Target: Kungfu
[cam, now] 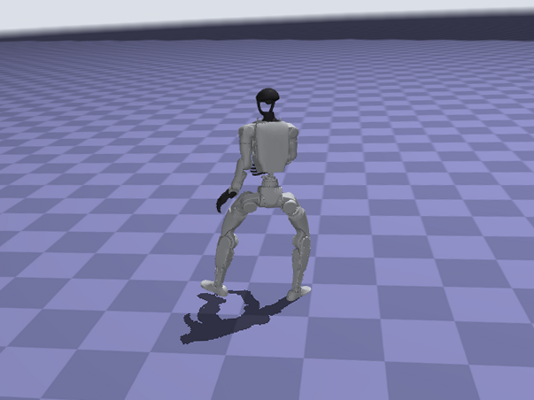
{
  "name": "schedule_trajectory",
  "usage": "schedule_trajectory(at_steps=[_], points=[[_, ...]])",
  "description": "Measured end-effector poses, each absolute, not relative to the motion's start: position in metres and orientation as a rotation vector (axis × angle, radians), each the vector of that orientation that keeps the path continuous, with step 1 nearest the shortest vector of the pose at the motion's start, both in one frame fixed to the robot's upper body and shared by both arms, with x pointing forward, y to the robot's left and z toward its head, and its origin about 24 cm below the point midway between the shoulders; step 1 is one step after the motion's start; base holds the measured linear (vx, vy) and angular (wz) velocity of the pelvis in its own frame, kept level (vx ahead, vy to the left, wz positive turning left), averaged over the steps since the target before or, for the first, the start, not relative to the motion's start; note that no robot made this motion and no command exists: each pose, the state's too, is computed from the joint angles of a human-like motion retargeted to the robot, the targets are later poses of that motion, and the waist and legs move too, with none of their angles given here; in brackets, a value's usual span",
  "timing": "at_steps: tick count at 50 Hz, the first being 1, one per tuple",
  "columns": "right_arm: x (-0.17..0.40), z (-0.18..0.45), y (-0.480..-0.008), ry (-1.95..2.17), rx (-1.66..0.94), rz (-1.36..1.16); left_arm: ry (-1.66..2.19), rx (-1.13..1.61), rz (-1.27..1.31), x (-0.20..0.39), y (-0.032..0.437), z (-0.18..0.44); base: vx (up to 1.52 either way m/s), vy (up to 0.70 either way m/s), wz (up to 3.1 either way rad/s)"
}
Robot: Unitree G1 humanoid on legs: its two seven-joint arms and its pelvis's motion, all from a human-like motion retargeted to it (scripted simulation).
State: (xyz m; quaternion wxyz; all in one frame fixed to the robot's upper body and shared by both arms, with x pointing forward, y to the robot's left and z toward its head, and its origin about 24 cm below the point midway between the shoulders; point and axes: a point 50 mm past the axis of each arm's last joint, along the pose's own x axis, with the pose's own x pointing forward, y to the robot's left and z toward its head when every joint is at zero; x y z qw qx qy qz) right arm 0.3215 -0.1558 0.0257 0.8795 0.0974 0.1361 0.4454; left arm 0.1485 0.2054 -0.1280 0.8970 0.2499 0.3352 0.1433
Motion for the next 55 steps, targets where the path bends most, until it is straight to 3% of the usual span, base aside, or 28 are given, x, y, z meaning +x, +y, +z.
schedule_trajectory(at_steps=[7, 13, 17, 20, 23, 26, 30, 34, 38, 45, 55], points=[[0.341, 0.096, -0.13, -0.043, 0.01, 1.042, 0.813, 0.318, 0.509, 0.094, 0.24, -0.137, 0.79, 0.35, 0.16], [0.342, 0.134, -0.111, -0.256, -0.072, 1.059, 0.71, 0.251, 0.41, 0.087, 0.311, -0.106, 0.85, 0.52, 1.18], [0.339, 0.16, -0.114, -0.366, -0.165, 1.059, 0.505, 0.302, 0.304, 0.135, 0.371, -0.045, 0.84, 0.43, 2.1], [0.333, 0.174, -0.124, -0.468, -0.244, 0.974, 0.32, 0.31, 0.153, 0.206, 0.378, 0.007, 0.64, 0.26, 2.59], [0.318, 0.183, -0.138, -0.639, -0.281, 0.805, 0.202, 0.252, -0.167, 0.283, 0.333, 0.047, 0.61, 0.22, 2.25], [0.291, 0.187, -0.153, -0.87, -0.307, 0.564, 0.177, 0.134, -0.621, 0.334, 0.247, 0.07, 0.53, 0.1, 1.81], [0.242, 0.187, -0.171, -1.183, -0.278, 0.188, 0.222, -0.138, -1.217, 0.337, 0.118, 0.073, 0.31, 0.2, 1.99], [0.213, 0.171, -0.172, -1.299, -0.288, -0.152, 0.235, -0.38, -1.447, 0.317, 0.041, 0.068, 0.2, 0.16, 1.12], [0.203, 0.152, -0.173, -1.247, -0.339, -0.303, 0.323, -0.479, -1.484, 0.304, 0.024, 0.052, 0.16, 0.0, -0.32], [0.2, 0.139, -0.178, -1.182, -0.416, -0.349, 0.423, -0.517, -1.418, 0.297, 0.026, 0.032, 0.03, -0.04, 0.18], [0.23, 0.152, -0.15, -1.173, -0.219, -0.19, 0.368, -0.613, -1.236, 0.291, 0.053, 0.024, 0.0, -0.15, -0.92]])
